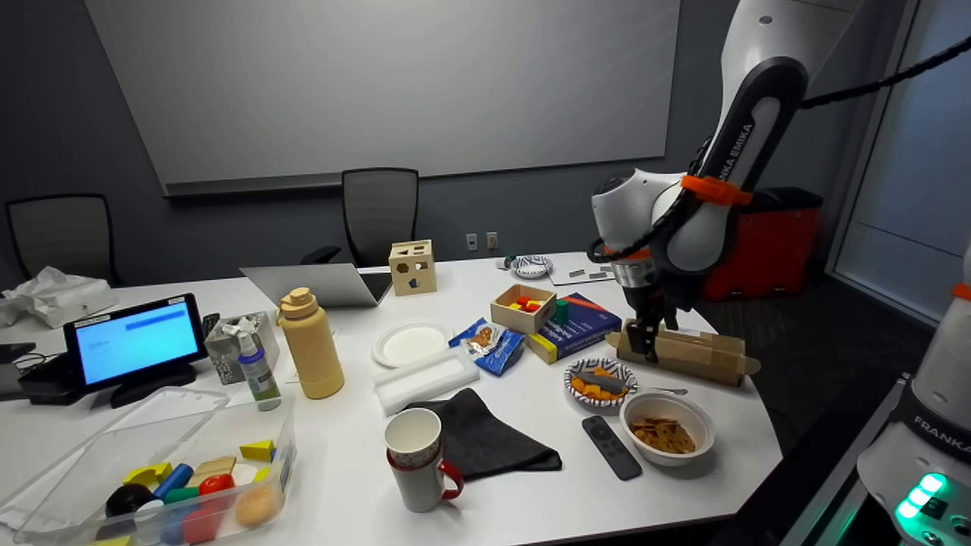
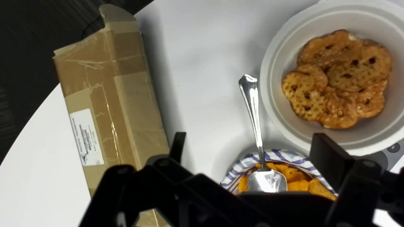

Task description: Pick up the spatula and scoop some chips from the white and purple bowl

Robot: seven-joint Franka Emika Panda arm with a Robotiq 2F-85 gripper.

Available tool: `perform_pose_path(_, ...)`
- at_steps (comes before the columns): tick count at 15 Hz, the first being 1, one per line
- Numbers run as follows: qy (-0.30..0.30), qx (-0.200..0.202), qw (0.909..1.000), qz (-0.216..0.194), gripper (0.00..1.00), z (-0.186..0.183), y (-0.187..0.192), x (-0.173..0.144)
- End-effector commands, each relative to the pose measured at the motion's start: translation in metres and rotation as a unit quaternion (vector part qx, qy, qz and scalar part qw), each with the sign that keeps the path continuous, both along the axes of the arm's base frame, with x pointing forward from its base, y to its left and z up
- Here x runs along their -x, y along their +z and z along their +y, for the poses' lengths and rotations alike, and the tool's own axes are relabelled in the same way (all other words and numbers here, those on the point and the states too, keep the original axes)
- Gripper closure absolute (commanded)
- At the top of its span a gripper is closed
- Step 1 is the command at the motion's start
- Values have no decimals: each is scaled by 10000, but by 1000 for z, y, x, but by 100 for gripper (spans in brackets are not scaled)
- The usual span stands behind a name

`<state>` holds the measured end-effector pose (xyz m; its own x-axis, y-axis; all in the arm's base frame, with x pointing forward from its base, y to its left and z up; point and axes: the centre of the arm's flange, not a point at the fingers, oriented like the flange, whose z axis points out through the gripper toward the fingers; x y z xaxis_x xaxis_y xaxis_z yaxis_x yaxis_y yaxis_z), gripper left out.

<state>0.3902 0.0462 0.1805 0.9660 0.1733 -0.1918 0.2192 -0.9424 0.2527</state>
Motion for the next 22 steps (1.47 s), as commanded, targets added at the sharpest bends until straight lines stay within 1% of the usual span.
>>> perform_pose_path(1,-376,-840,9949,406,0,-51,9,0)
perform_pose_path(3,-674,-1248,9878,643,0,-67,1,2)
perform_pose_path(4,-901,-1443,9828,713,0,-64,0,-1)
perform_pose_path(5,-697,-1079,9904,517,0,-59,-13,5)
perform_pose_path(6,-727,-1146,9892,549,0,-64,-14,5)
perform_pose_path(7,-743,-1125,9893,551,0,-66,-15,5)
perform_pose_path(10,-661,-1097,9902,561,0,-59,-15,5)
perform_pose_path(11,-492,-1348,9856,890,0,-59,-25,-2)
perform_pose_path(12,-391,-1557,9812,1067,0,-62,-32,-6)
perform_pose_path(14,-309,-1979,9700,1377,0,-73,-34,-12)
perform_pose_path(16,-229,-2371,9563,1696,0,-84,-40,-20)
perform_pose_path(18,-220,-2762,9393,2021,0,-99,-39,-29)
perform_pose_path(21,-282,-3294,9089,2543,0,-119,-39,-40)
perform_pose_path(22,-314,-3430,9009,2643,0,-125,-42,-44)
